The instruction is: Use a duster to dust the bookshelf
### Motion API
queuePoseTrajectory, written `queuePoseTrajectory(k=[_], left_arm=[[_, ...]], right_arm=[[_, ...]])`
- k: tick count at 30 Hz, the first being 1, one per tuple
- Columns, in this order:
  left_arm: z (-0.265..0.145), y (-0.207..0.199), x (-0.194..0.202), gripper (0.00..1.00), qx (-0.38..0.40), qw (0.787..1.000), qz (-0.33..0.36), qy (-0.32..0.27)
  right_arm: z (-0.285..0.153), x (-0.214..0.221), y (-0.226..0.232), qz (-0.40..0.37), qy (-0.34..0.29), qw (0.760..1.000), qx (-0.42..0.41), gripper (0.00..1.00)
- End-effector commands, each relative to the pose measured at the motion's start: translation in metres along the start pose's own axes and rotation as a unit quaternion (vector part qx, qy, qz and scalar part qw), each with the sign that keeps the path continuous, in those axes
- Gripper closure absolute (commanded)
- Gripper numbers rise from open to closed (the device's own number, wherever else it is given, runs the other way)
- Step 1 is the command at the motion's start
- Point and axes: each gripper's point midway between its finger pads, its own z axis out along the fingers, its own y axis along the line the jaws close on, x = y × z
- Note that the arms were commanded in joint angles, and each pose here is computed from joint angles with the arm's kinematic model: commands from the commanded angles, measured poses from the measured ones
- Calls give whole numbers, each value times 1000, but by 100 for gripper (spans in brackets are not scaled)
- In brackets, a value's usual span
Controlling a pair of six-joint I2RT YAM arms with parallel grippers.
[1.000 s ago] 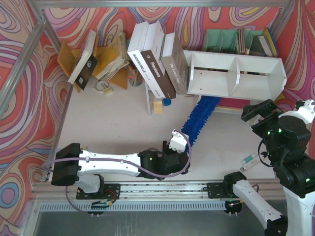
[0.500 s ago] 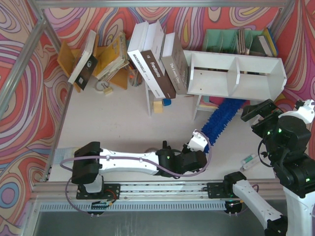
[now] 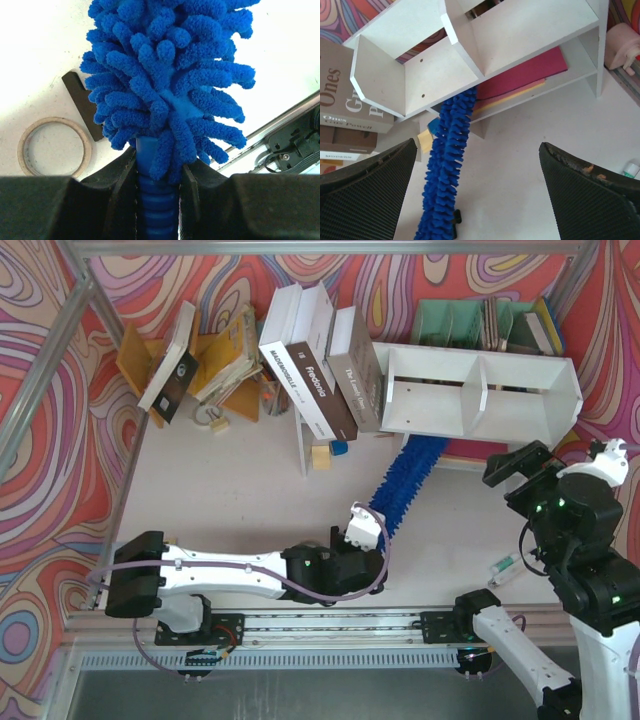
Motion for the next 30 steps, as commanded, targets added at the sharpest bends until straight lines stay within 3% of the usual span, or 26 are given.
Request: queuePoseTrajectory(k=[1, 6, 12, 16, 23, 30], left_arm=[[-3, 7, -19, 100, -22, 998, -40, -44], [5, -9, -30, 100, -18, 998, -35, -45], [18, -35, -46, 100, 15, 999, -33, -41], [17, -30, -44, 100, 7, 999, -32, -38], [8, -4, -29, 100, -11, 998, -57, -39], [14, -15, -32, 100, -10, 999, -43, -26]], right_arm=[[2, -7, 24, -46, -22, 996, -73, 1], [9, 7, 44, -111, -16, 983, -143, 1], [14, 24, 47, -178, -11, 968, -179, 1], [19, 31, 40, -233, -18, 955, -181, 1], [9, 51, 35, -235, -35, 946, -222, 1], [16, 76, 31, -213, -34, 946, -240, 1]])
